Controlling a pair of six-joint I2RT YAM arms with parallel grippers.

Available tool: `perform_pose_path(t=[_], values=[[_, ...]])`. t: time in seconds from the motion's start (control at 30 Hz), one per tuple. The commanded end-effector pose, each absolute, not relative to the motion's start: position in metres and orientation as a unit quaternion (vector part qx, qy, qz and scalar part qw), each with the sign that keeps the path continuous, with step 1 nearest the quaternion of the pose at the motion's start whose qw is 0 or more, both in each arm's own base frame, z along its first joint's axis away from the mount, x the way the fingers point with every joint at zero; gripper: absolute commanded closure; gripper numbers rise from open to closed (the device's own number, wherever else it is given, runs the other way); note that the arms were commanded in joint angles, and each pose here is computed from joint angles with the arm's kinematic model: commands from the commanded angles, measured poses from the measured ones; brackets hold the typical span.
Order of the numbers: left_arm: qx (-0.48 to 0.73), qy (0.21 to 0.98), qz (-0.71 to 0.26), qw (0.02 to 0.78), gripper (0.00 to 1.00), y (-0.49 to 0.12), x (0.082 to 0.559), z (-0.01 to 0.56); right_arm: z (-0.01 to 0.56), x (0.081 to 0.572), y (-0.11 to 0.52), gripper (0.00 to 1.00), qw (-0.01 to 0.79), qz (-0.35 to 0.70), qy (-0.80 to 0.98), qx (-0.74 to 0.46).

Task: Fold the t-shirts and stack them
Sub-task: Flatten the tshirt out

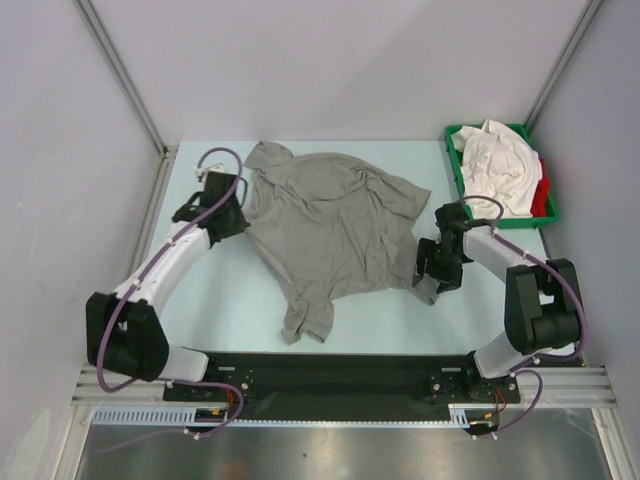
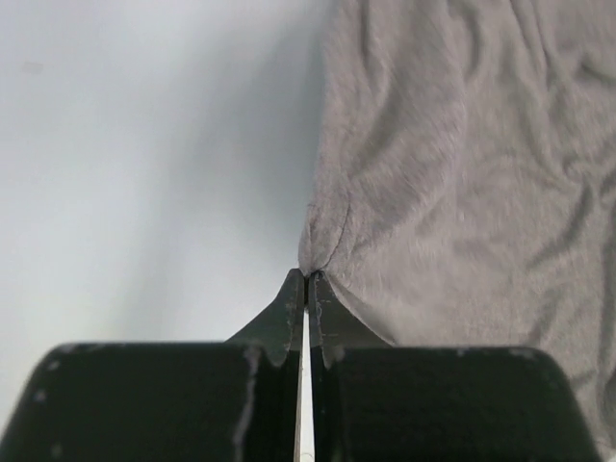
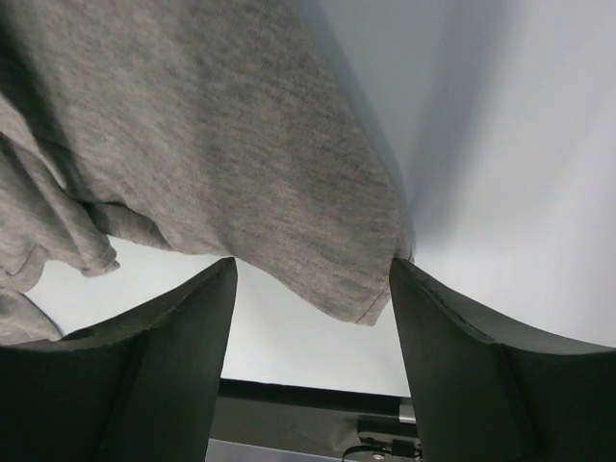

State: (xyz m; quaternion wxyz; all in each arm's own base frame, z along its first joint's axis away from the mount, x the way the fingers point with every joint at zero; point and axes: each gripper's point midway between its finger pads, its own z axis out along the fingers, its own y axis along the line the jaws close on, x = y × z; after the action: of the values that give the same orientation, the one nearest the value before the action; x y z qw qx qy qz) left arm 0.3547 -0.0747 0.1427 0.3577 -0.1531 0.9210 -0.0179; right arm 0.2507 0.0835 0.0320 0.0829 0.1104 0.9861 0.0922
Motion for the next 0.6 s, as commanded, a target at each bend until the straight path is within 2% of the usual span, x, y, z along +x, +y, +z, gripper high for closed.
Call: perform_pose_path(t=[0.0, 0.1, 0.13, 0.23, 0.3, 0.37, 0.4, 0.47, 0.5, 0.57], values=[[-0.198, 0.9, 0.051, 0.384, 1.0, -0.007, 0.345, 0.166, 0.034, 0.266, 0.077, 0.3, 0.102, 0.074, 0.987, 0.104], [-0.245, 0.886, 0.089, 0.385, 1.0, 0.04, 0.334, 0.169, 0.025, 0.264, 0.077, 0.5, 0.088, 0.072, 0.989, 0.099], [-0.251, 0.88, 0.094, 0.391, 1.0, 0.048, 0.334, 0.172, 0.024, 0.265, 0.078, 0.62, 0.085, 0.072, 0.989, 0.098], [-0.309, 0.859, 0.122, 0.39, 1.0, 0.106, 0.334, 0.171, 0.025, 0.268, 0.081, 0.68, 0.081, 0.074, 0.99, 0.094], [-0.295, 0.867, 0.092, 0.391, 0.99, 0.105, 0.348, 0.17, 0.029, 0.272, 0.084, 0.72, 0.087, 0.073, 0.99, 0.086], [-0.283, 0.881, 0.083, 0.37, 0.89, 0.105, 0.36, 0.155, 0.037, 0.278, 0.084, 0.72, 0.096, 0.071, 0.989, 0.085], [-0.279, 0.883, 0.079, 0.369, 0.75, 0.105, 0.366, 0.157, 0.041, 0.281, 0.083, 0.72, 0.101, 0.07, 0.989, 0.085], [-0.281, 0.885, 0.093, 0.361, 0.59, 0.107, 0.364, 0.159, 0.049, 0.287, 0.083, 0.68, 0.106, 0.071, 0.989, 0.08], [-0.286, 0.879, 0.12, 0.363, 0.41, 0.114, 0.358, 0.165, 0.053, 0.289, 0.083, 0.65, 0.109, 0.07, 0.989, 0.075], [-0.271, 0.877, 0.129, 0.374, 0.31, 0.105, 0.349, 0.174, 0.067, 0.294, 0.087, 0.48, 0.122, 0.07, 0.988, 0.062]])
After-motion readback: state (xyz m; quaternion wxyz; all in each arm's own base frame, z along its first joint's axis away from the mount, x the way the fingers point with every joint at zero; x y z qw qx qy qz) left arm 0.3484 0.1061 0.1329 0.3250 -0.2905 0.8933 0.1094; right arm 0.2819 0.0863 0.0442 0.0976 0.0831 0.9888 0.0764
